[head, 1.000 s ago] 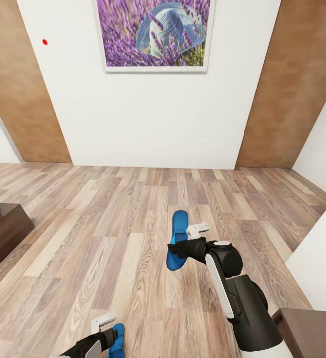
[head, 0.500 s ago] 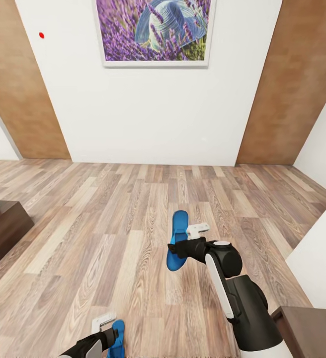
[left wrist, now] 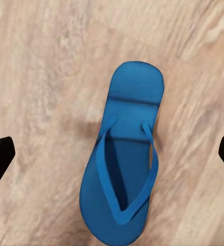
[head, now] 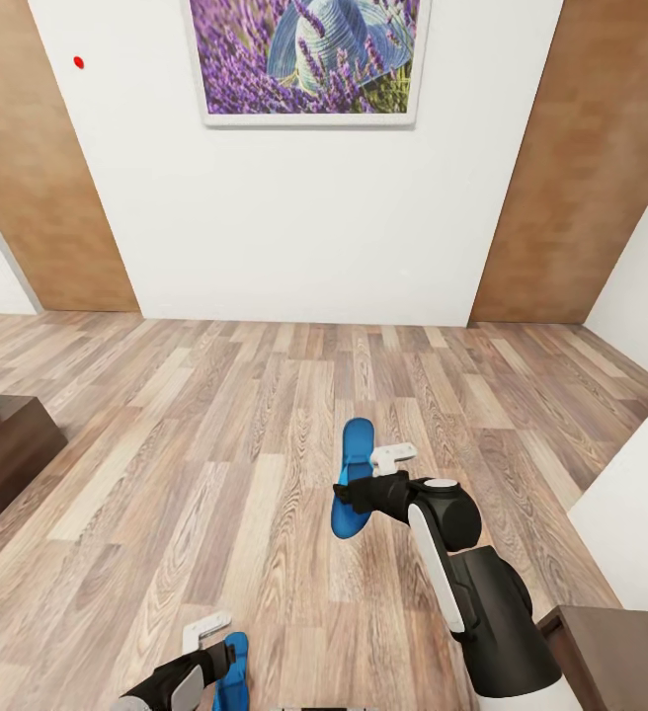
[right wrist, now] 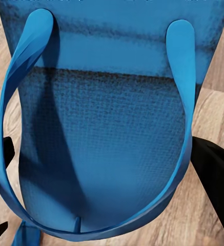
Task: In the bedroom, move the book from the bed onto either nightstand, and place the two sandals side by side next to the bed.
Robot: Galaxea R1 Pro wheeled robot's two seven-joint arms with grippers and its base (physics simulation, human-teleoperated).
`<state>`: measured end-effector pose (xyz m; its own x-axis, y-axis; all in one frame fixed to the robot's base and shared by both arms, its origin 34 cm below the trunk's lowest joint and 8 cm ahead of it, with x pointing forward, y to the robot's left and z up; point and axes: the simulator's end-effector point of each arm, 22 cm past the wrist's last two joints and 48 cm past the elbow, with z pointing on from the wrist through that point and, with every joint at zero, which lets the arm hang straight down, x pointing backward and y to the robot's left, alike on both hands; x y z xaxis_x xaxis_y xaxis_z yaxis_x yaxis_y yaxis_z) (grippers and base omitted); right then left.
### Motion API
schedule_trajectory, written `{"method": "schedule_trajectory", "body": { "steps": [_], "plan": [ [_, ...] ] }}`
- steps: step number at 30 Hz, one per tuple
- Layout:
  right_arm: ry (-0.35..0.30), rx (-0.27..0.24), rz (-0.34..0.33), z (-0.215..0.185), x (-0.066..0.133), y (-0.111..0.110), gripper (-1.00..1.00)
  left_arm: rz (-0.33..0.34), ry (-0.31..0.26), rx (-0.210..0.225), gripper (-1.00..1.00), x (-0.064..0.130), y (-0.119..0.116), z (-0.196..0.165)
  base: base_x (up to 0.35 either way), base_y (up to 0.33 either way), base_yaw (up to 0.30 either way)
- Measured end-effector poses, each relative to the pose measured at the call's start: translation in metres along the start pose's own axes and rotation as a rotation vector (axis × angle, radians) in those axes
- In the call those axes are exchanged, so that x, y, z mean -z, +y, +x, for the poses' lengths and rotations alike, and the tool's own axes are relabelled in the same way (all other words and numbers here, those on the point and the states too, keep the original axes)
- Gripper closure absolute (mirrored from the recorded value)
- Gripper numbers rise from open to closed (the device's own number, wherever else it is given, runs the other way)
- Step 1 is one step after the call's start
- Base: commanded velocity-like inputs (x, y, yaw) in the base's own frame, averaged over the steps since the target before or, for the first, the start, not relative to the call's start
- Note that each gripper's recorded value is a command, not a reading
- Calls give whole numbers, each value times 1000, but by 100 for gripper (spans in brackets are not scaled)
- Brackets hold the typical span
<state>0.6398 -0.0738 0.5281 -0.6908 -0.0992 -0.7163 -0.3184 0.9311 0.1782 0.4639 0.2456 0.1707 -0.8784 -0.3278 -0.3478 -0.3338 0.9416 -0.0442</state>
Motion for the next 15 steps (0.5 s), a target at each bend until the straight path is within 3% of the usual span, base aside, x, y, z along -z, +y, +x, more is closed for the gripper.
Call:
{"method": "schedule_trajectory", "body": {
  "steps": [15],
  "plan": [
    [32, -11, -6, 14, -14, -3, 100, 4, -36, 3, -100, -8, -7, -27, 0, 0, 0]
  ]
}}
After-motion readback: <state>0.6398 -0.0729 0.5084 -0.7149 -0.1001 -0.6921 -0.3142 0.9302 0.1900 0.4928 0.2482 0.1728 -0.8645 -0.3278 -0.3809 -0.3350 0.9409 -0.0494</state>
